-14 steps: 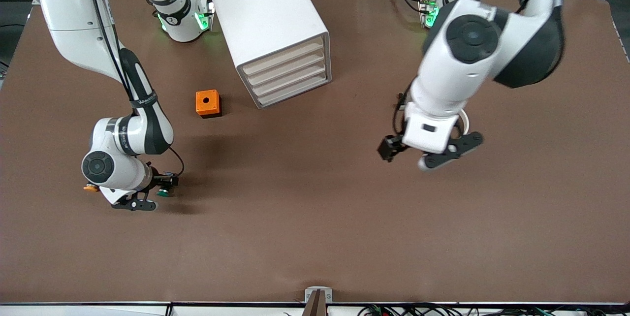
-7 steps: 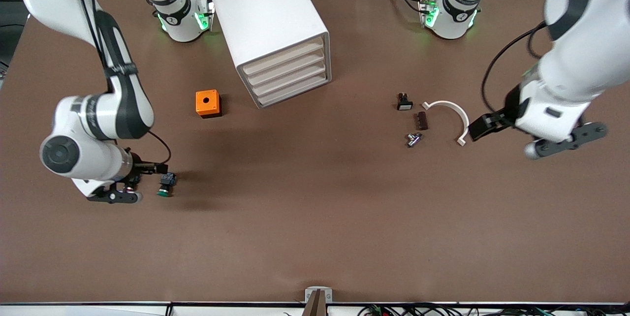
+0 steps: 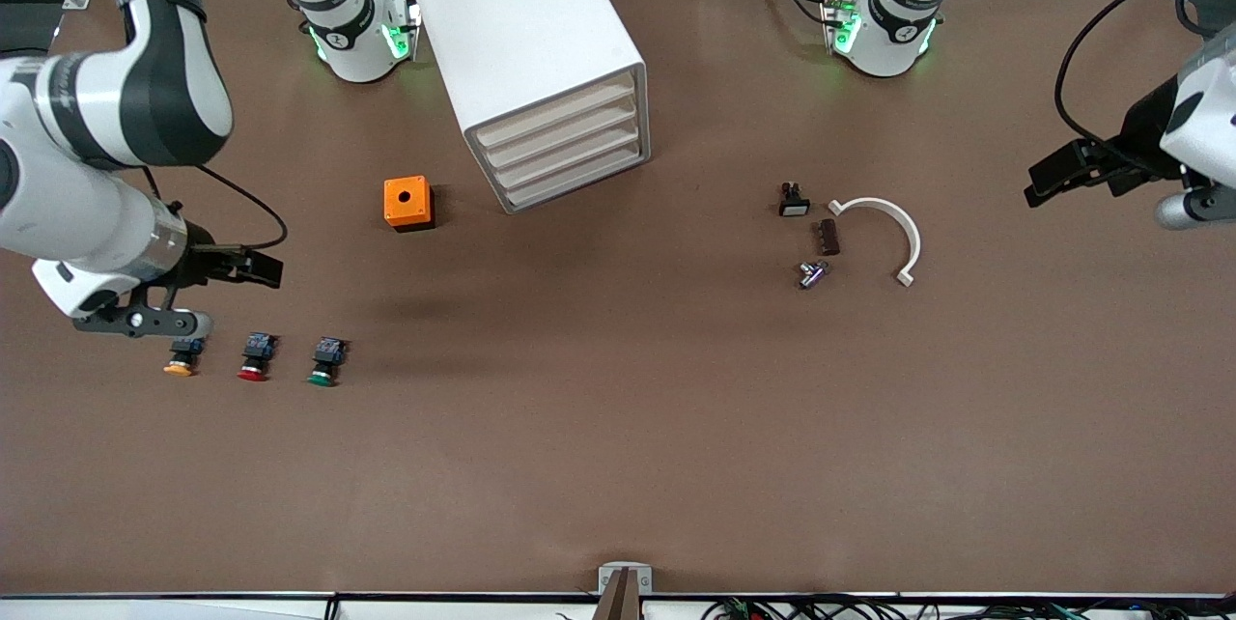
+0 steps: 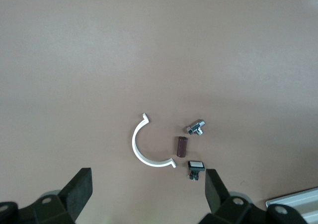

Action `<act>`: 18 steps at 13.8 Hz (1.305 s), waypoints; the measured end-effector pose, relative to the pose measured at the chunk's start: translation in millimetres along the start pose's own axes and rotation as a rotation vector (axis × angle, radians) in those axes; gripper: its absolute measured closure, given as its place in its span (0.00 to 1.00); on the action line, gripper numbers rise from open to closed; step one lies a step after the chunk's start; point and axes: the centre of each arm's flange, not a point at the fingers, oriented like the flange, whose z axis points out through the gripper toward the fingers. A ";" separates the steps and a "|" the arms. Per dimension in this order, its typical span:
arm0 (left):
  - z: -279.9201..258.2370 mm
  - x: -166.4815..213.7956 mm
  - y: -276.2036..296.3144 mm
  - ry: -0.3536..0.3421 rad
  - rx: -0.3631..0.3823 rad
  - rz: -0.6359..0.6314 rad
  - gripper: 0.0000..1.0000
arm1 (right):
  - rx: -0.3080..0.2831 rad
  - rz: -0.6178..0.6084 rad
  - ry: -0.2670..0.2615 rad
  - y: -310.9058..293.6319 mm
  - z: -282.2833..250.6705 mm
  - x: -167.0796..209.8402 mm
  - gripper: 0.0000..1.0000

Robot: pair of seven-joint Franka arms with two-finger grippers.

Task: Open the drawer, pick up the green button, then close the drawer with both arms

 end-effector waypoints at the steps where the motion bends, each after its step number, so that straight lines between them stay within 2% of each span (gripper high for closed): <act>1: -5.9 -7.2 1.7 0.001 -0.001 0.007 0.00 | 0.000 0.004 -0.008 3.3 -12.5 -4.2 0.00; 4: -16.0 -19.5 2.9 0.004 -0.001 0.021 0.00 | 0.000 0.034 -0.030 23.6 -58.8 -18.1 0.00; 6: -18.7 -21.7 2.9 0.008 -0.002 0.043 0.00 | 0.007 0.048 -0.024 47.3 -83.7 -25.1 0.00; 10: -18.9 -22.7 4.0 0.008 -0.002 0.053 0.00 | 0.056 0.041 -0.035 99.3 -92.9 -32.2 0.00; 13: -19.4 -23.1 4.0 0.009 -0.002 0.075 0.00 | 0.064 0.036 -0.055 99.7 -96.1 -37.5 0.00; 18: -22.7 -26.6 9.1 0.016 0.000 0.100 0.00 | 0.060 -0.002 -0.040 79.0 -106.4 -41.8 0.00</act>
